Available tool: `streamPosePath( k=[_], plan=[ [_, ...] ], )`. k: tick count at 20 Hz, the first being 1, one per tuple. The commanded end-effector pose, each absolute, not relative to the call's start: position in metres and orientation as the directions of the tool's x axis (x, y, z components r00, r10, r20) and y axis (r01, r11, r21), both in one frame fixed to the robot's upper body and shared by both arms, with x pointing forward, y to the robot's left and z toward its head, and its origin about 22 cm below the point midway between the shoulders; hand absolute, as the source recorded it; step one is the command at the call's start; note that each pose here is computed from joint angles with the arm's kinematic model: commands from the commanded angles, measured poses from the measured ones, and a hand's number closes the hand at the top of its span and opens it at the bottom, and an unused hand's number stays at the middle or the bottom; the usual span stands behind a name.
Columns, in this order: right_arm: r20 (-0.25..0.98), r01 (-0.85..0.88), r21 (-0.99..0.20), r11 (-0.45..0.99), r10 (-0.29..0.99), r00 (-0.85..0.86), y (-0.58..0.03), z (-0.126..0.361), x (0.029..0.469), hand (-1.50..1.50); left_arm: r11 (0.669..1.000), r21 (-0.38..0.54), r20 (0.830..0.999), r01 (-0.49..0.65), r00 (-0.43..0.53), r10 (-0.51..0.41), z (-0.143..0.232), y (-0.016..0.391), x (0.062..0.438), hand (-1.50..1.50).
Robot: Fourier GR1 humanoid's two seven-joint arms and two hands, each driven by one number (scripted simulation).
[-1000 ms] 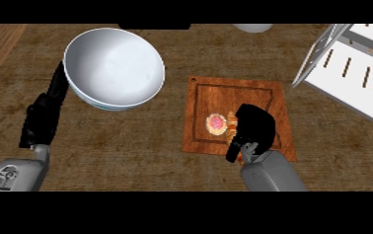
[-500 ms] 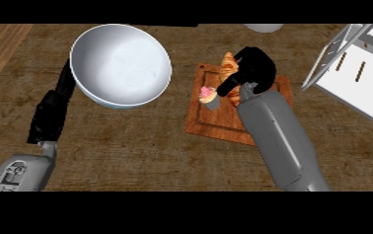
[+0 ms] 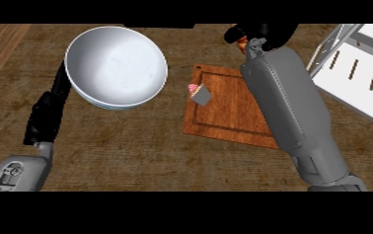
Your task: Pick the croissant from the cutting board and place it in the tiered basket
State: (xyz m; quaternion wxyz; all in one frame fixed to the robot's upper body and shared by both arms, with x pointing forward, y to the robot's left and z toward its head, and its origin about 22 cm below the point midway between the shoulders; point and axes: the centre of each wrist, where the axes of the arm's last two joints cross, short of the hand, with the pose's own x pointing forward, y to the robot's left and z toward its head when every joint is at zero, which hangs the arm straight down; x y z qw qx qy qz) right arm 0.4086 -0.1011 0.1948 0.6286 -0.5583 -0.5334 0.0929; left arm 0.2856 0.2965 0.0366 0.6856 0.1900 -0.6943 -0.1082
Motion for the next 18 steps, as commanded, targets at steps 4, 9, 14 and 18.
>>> streamPosePath(
  k=[4, 9, 14, 18],
  plan=[
    [0.546, 0.625, -0.764, 0.161, 0.678, 0.492, -0.115, 0.268, 0.420, 1.50, 0.904, 0.410, 0.912, -0.120, 0.028, -0.409, 0.041, 0.302, 0.282, 0.00],
    [0.496, 0.559, -0.814, 0.156, 0.687, 0.531, -0.149, 0.308, 0.417, 1.50, 0.897, 0.423, 0.906, -0.130, 0.039, -0.422, 0.028, 0.293, 0.273, 0.00],
    [0.574, 0.604, -0.760, 0.242, 0.686, 0.448, -0.204, 0.305, 0.422, 1.50, 0.906, 0.405, 0.914, -0.127, 0.044, -0.402, 0.035, 0.305, 0.279, 0.00],
    [0.455, 0.520, -0.842, 0.145, 0.710, 0.538, -0.219, 0.290, 0.435, 1.50, 0.906, 0.405, 0.914, -0.123, 0.033, -0.404, 0.036, 0.301, 0.282, 0.00]
  ],
)
